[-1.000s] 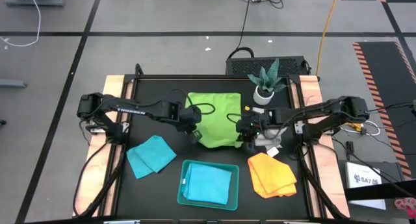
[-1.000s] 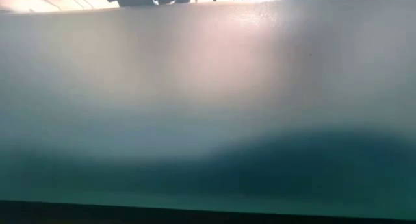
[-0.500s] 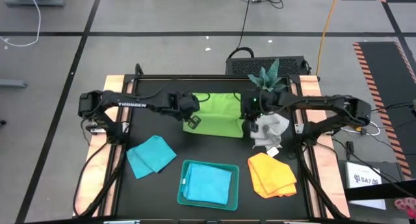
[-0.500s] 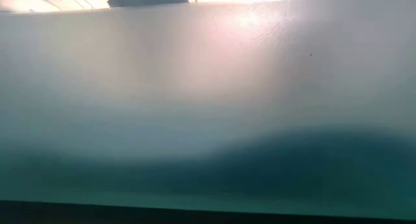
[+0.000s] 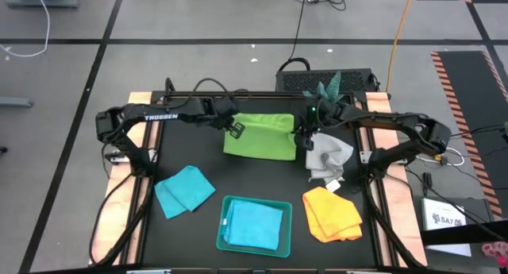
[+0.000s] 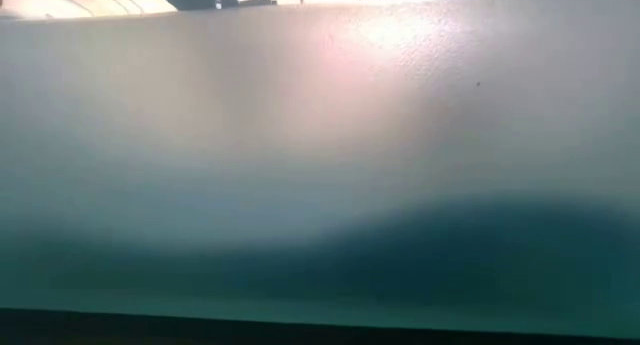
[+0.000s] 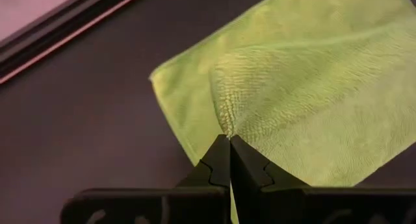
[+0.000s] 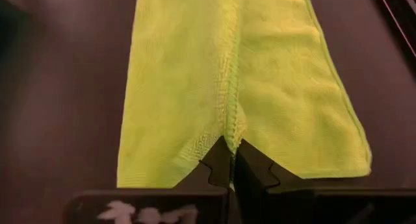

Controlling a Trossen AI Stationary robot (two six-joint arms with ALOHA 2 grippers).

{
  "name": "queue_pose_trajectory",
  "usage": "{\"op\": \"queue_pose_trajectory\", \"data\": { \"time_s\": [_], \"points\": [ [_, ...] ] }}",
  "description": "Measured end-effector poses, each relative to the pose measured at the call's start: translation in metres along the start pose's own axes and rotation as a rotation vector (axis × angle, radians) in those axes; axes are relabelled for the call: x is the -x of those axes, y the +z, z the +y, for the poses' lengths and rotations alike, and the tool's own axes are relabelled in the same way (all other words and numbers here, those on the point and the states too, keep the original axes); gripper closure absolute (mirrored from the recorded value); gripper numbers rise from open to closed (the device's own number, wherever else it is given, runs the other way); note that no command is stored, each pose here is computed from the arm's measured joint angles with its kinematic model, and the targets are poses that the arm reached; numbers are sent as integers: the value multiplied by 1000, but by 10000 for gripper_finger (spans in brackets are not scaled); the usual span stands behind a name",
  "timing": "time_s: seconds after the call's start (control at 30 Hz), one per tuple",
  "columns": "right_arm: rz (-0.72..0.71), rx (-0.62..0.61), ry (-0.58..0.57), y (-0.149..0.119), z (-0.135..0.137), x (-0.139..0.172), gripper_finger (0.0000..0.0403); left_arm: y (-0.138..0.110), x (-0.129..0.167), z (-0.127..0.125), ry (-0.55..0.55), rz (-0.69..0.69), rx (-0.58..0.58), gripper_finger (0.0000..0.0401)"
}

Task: Fold microfiber towels
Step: Fold the green microfiber cloth into the bin

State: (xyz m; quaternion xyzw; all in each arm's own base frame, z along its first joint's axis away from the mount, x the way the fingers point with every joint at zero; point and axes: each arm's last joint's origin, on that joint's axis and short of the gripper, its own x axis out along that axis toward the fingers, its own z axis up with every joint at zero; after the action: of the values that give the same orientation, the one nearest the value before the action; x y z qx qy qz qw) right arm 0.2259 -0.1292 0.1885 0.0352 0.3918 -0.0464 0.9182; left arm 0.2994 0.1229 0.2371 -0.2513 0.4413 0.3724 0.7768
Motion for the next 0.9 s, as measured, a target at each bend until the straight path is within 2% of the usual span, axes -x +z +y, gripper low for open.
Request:
{"op": "queue_pose_trajectory", "data": {
  "time_s": [0.13, 0.27, 0.4, 0.63, 0.8, 0.9],
  "points": [
    [-4, -6, -21, -3, -10, -4, 403, 2, -5, 10, 14, 5, 23, 401],
    [-7, -18, -34, -4, -16, -7, 403, -8, -18, 18, -29, 61, 44, 401],
    [7, -6, -57, -5, -16, -9, 401, -15, -30, 20, -50, 30, 54, 390],
    [2, -2, -119, -4, -19, -8, 370, -6, -33, 29, 36, -79, 9, 333],
    [-51, -9, -145, 2, -21, -8, 337, -2, -34, 37, 50, -84, 12, 286],
    [-47, -9, -219, 3, -24, -7, 315, 0, -35, 41, 55, -84, 22, 262]
  ]
}}
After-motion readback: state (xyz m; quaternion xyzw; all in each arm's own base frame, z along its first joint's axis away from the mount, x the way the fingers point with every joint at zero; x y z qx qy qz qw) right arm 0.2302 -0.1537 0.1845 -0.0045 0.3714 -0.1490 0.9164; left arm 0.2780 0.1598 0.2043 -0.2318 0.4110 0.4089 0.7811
